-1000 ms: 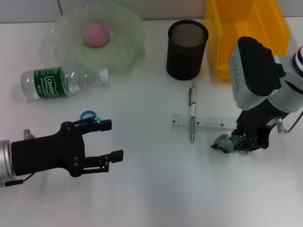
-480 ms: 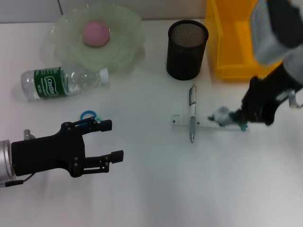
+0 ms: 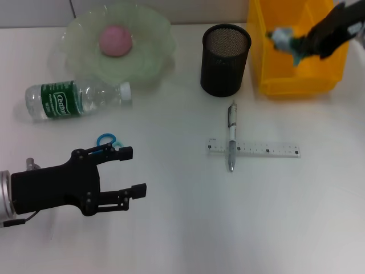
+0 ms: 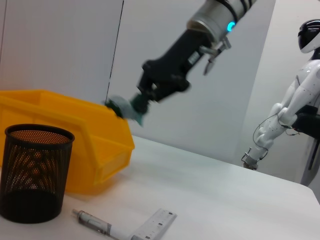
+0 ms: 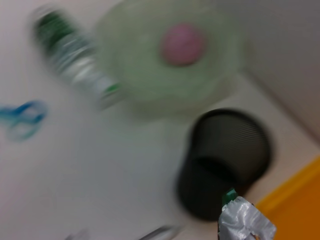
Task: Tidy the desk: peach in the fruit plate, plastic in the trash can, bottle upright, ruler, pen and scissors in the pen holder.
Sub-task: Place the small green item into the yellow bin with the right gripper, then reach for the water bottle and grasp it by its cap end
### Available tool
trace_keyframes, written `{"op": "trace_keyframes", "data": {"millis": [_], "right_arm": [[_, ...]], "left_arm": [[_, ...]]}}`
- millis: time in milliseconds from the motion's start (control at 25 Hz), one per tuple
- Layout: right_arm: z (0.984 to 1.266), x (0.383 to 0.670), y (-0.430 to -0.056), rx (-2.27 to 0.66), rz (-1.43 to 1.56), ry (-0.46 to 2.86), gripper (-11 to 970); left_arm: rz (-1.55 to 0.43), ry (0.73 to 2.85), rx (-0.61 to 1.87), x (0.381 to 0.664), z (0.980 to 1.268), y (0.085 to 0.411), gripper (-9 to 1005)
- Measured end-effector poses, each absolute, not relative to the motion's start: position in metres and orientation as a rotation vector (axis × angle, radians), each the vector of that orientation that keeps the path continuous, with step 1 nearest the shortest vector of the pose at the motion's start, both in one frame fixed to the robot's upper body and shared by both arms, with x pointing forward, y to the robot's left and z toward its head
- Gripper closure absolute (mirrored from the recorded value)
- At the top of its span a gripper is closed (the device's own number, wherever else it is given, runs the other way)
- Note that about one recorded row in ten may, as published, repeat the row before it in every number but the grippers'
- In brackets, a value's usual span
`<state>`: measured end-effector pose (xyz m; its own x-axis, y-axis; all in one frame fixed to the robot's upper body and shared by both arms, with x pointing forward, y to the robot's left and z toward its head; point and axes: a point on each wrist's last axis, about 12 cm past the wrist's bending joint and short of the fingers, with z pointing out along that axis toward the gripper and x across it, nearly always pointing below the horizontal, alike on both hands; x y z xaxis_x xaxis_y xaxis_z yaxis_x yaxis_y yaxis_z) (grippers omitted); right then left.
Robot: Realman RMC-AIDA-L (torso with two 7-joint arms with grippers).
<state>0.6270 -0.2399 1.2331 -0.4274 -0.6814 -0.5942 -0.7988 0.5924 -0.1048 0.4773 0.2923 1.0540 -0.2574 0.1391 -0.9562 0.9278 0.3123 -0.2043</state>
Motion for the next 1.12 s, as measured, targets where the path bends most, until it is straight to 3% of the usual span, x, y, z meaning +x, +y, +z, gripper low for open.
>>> {"op": "trace_keyframes", "data": {"millis": [160,560,920,1120], "right_arm": [[1.233,0.641,-0.256,-0.915,0.189,2.222,889],[1.209,0.663,-0.255,-0.751,0.147,2.192,839],[1.198,0.666,-0.254,-0.637,0.206,2.129,614],[1.195,0.657,-0.259,-0.533,0.451,1.907,375]], "left_arm": [[-1.059,1.64,0.988,0.477,1.055,0.294,157],[-1.074,1.638,0.998,0.475,1.057,0.297,157],[-1.079,1.643,1.005,0.474,1.057,0.299,158],[-1.073,1.638,1.009,0.475,1.059,0.3,158]]}}
